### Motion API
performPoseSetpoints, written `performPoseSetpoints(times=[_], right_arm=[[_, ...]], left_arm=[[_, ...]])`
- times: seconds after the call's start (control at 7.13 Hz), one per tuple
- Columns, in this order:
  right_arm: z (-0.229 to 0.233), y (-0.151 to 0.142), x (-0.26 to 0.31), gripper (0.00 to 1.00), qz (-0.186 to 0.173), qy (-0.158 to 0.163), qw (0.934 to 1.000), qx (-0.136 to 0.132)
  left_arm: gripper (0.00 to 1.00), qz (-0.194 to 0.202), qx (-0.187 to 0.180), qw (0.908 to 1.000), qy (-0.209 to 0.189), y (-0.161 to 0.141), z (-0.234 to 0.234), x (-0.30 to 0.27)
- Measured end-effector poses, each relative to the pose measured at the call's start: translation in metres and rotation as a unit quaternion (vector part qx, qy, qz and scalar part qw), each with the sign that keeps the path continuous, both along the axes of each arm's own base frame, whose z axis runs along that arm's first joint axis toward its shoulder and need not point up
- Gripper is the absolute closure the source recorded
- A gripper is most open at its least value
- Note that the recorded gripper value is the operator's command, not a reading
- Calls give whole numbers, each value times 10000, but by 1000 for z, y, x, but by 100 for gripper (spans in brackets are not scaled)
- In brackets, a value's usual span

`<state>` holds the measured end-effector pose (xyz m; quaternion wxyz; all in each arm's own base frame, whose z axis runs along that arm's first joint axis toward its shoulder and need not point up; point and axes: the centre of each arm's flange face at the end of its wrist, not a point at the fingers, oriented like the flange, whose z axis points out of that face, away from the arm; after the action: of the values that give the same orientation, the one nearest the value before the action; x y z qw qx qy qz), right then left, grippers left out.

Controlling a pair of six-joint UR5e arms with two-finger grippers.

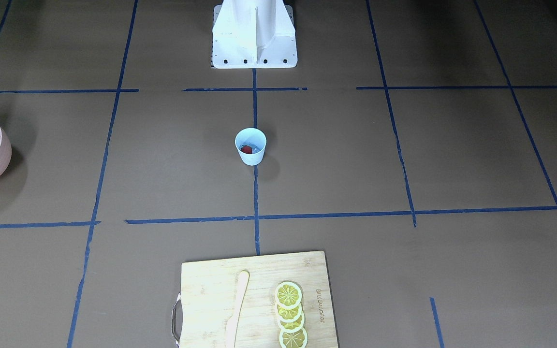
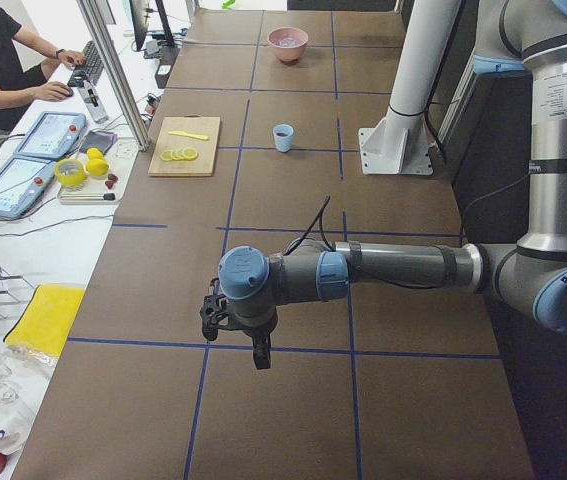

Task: Put ice and strawberries in cup

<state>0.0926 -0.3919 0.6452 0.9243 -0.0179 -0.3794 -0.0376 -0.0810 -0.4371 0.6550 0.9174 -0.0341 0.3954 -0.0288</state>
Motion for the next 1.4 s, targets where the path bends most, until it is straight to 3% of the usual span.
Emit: performPoseSetpoints(times=[0.56,1.4], right_arm=[[5,-2,-1,0,-14,7,10000,5],[-10,-20,-4,0,185,53,9998,113]], left_arm=[[0,77,204,9998,7,4,-14,1],[0,170,160,9997,-9,3,-22,8]])
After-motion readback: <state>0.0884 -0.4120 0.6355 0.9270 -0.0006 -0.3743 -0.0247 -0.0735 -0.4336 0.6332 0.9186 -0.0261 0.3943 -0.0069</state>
